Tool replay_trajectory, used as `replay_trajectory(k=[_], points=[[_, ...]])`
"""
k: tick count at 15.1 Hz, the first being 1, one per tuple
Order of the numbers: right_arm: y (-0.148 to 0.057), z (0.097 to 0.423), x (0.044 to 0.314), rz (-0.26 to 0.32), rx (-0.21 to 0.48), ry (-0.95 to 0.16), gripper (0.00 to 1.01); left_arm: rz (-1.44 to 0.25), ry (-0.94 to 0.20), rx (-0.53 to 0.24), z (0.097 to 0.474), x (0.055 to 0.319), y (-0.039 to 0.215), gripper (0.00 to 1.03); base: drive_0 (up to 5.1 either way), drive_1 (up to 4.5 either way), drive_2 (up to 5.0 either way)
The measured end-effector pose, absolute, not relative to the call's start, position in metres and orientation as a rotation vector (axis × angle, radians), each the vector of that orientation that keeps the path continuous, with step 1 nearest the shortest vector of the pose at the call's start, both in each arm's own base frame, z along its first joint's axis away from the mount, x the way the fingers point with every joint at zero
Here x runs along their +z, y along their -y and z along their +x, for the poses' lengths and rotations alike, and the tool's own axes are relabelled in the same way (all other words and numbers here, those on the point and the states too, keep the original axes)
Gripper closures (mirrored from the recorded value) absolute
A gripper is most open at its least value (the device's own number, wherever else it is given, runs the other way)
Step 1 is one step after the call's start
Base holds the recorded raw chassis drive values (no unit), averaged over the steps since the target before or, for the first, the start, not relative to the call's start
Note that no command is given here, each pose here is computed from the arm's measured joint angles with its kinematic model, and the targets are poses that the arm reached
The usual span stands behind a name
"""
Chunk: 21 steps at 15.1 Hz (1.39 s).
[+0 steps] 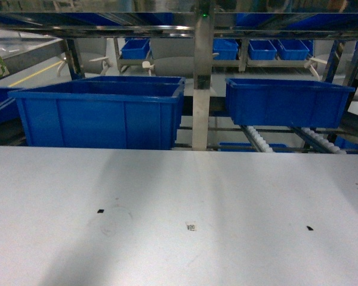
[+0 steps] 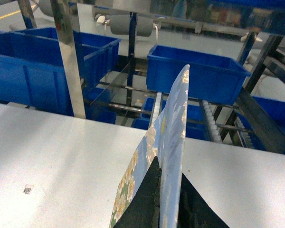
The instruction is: Move flower gift bag to table near conveyor
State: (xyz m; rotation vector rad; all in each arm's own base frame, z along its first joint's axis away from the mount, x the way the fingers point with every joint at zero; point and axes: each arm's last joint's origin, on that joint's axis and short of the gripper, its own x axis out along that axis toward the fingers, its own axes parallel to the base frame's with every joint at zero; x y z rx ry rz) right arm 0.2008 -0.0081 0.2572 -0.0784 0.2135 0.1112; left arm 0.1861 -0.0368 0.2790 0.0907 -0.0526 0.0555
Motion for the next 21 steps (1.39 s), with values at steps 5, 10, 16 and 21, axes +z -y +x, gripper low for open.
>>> replay_trajectory(k=[5,10,16,21], points=[[0.011,0.235,0.236,-0.047,0.152,-0.351,0.98,0.091,0.053,0.056,0.186,0.279,0.037,1.01,0.0,0.00,0.0],[0.007,0.271,0.226,-0.052,0.184,-0.396,0.98,0.091,0.053,0.056,0.186,0.279,0.037,1.01,0.0,0.00,0.0],[-0.006,0.292,0.194,-0.055,0.278,-0.547,0.98,0.091,0.053,0.056,0.186,0.279,0.037,1.01,0.0,0.00,0.0],[0.036,0.322,0.208,-0.085,0.238,-0.489,0.98,0.091,0.053,0.056,0.186,0.279,0.037,1.01,0.0,0.00,0.0]])
